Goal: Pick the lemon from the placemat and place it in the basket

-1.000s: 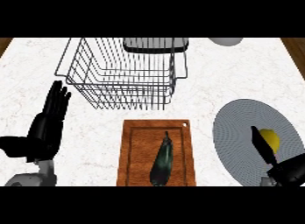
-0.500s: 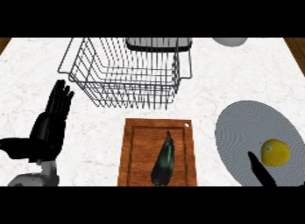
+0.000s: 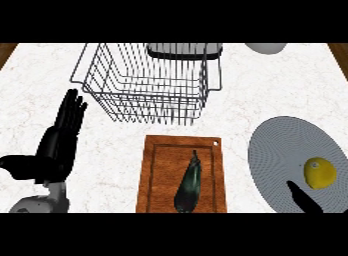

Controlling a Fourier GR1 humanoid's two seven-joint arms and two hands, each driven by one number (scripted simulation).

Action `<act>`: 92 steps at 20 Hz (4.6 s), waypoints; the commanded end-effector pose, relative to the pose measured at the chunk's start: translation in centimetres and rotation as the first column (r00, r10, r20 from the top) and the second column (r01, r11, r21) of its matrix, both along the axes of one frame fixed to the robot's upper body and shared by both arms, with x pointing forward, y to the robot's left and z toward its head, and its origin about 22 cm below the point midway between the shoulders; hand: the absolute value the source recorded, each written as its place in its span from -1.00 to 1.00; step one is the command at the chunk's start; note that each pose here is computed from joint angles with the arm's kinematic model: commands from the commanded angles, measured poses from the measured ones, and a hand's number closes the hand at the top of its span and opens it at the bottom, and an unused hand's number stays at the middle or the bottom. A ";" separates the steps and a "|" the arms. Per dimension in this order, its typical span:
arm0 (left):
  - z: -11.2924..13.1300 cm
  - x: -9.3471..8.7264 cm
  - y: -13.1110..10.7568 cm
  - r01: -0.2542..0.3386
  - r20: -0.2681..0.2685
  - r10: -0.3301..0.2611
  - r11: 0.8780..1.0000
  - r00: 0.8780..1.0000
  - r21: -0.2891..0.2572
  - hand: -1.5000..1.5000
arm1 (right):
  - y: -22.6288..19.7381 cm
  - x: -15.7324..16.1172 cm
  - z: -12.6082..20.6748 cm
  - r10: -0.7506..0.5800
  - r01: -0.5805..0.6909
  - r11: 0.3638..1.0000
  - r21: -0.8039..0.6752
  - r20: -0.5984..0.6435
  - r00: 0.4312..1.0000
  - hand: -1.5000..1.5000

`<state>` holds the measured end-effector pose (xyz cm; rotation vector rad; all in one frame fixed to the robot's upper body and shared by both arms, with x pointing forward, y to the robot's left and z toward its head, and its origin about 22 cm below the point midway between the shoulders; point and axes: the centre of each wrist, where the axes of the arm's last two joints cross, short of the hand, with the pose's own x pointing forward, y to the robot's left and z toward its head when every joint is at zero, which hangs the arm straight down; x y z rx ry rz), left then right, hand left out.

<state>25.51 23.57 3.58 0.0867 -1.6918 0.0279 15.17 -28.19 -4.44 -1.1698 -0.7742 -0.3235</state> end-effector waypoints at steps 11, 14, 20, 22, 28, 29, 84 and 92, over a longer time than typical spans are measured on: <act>-0.8 -1.0 0.0 -0.010 -0.027 0.009 1.000 1.000 -0.013 0.00 | 3.8 2.6 13.7 -0.110 0.112 0.994 -0.007 -0.257 0.960 -1.00; 0.9 -0.2 0.4 0.002 -0.003 -0.003 1.000 1.000 -0.027 0.00 | 6.1 4.8 13.8 -0.084 0.083 0.996 -0.015 -0.256 0.963 -1.00; -0.8 -1.5 0.5 -0.010 -0.019 0.009 1.000 1.000 -0.023 0.00 | 5.9 6.4 13.2 -0.053 0.050 0.999 -0.019 -0.257 0.965 -1.00; -0.1 -1.3 0.4 -0.007 -0.013 0.007 1.000 1.000 -0.013 0.00 | 5.7 5.9 13.6 -0.060 0.054 0.998 -0.031 -0.251 0.966 -1.00; 0.4 -1.1 -1.5 -0.019 -0.011 0.019 0.999 1.000 -0.044 0.00 | 4.8 6.8 13.2 -0.102 0.095 0.995 -0.037 -0.255 0.962 -1.00; -1.9 -1.0 -1.9 -0.021 -0.008 0.021 1.000 1.000 -0.005 0.00 | 6.0 7.9 11.7 -0.090 0.078 0.995 -0.054 -0.270 0.959 -1.00; -0.5 -1.9 0.9 -0.010 -0.006 0.010 0.999 1.000 -0.038 0.00 | 1.9 10.7 3.2 0.059 -0.074 0.997 -0.017 -0.428 0.902 1.00; 0.7 -0.4 -3.1 0.171 0.041 -0.170 0.985 0.985 -0.020 0.00 | 17.7 12.1 4.5 0.650 -0.793 0.587 -0.165 -0.488 0.582 1.00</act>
